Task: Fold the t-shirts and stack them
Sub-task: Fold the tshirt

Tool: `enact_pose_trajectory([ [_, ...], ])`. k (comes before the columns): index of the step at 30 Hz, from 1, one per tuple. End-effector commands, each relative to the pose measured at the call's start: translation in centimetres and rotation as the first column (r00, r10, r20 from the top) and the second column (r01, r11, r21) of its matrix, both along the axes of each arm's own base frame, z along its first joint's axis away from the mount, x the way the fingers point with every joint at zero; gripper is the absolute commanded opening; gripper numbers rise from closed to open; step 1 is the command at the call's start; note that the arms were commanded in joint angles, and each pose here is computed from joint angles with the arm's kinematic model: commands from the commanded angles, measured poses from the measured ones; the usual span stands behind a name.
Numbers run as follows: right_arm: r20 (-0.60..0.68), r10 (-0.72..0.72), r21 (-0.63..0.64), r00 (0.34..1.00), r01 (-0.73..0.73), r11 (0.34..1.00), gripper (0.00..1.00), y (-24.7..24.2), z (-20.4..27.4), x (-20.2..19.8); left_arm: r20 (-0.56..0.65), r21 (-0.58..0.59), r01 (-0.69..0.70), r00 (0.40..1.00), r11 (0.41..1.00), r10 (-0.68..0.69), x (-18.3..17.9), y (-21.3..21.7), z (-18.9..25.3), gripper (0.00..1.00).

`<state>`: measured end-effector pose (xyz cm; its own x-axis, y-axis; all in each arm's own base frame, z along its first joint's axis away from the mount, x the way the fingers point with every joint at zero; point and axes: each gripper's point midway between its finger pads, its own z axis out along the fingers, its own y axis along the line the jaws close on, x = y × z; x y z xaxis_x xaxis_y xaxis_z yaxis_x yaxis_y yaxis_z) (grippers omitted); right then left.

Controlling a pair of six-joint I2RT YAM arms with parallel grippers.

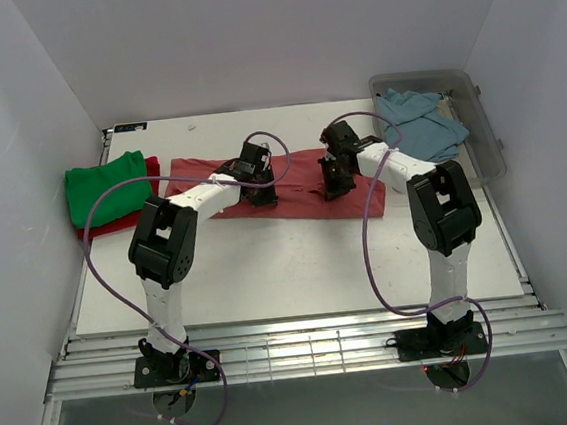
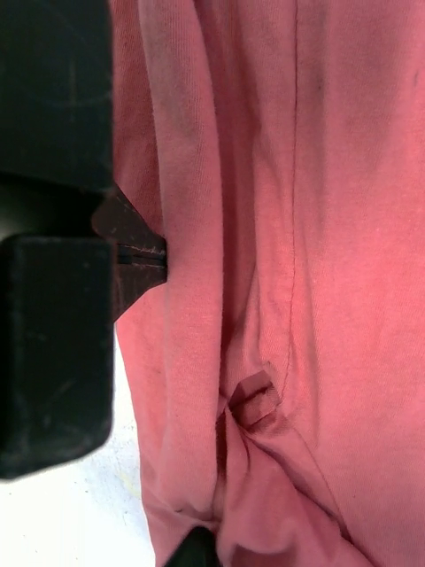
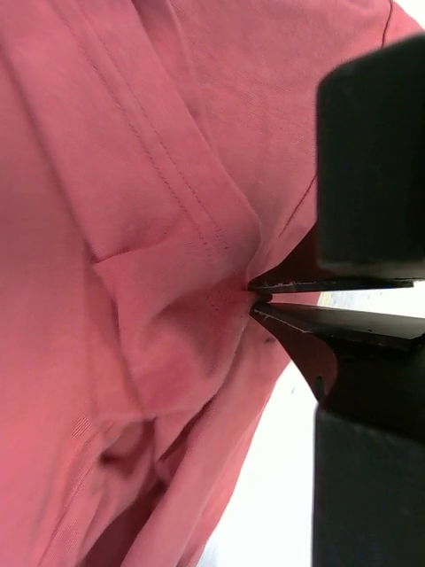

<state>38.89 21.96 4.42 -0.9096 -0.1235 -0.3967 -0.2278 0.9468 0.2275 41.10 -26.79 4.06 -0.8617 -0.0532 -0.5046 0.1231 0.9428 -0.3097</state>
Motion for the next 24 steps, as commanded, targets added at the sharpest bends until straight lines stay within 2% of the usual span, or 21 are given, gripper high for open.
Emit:
enact_pose_trajectory([
  [1,0.091,0.005,0.027,0.996,-0.008,1.000,0.14,1.1,3.3,2.5,0.033,0.010,-0.008,0.999,1.000,0.008,0.9,0.1,0.3,0.00],
  [9,0.196,-0.003,-0.007,0.981,0.004,1.000,0.10,1.8,6.4,7.0,-0.007,0.025,-0.018,1.000,1.000,0.018,-0.1,0.6,-1.2,0.00],
  [14,0.239,-0.044,-0.025,0.970,0.051,0.998,0.08,2.3,4.6,10.2,-0.039,0.028,-0.032,0.999,0.999,0.033,-0.8,0.9,-2.5,0.00],
  [16,0.284,-0.045,-0.009,0.958,0.049,0.999,0.16,2.8,4.3,11.5,-0.050,0.029,-0.029,0.998,0.999,0.030,-1.0,0.8,-2.9,0.00],
  [18,0.320,-0.045,-0.021,0.946,0.054,0.998,0.32,2.6,4.3,12.3,-0.054,0.030,-0.028,0.998,0.999,0.029,-1.1,0.8,-3.1,0.00],
  [20,0.368,-0.042,-0.042,0.929,0.061,0.997,0.36,2.2,5.4,12.8,-0.042,0.032,-0.024,0.999,0.999,0.025,-0.9,0.8,-2.8,0.00],
  [21,0.389,-0.057,-0.062,0.919,0.088,0.994,0.37,1.4,6.0,13.0,-0.033,0.033,-0.024,0.999,0.999,0.025,-0.7,0.8,-2.5,0.00],
  [22,0.436,-0.070,-0.044,0.897,0.099,0.994,0.37,1.1,8.8,12.8,-0.021,0.031,-0.018,1.000,0.999,0.019,-0.5,0.8,-2.0,0.00],
  [24,0.484,-0.081,-0.038,0.871,0.113,0.993,0.37,0.1,9.8,11.9,-0.007,0.028,-0.012,1.000,1.000,0.013,-0.3,0.7,-1.3,0.00],
])
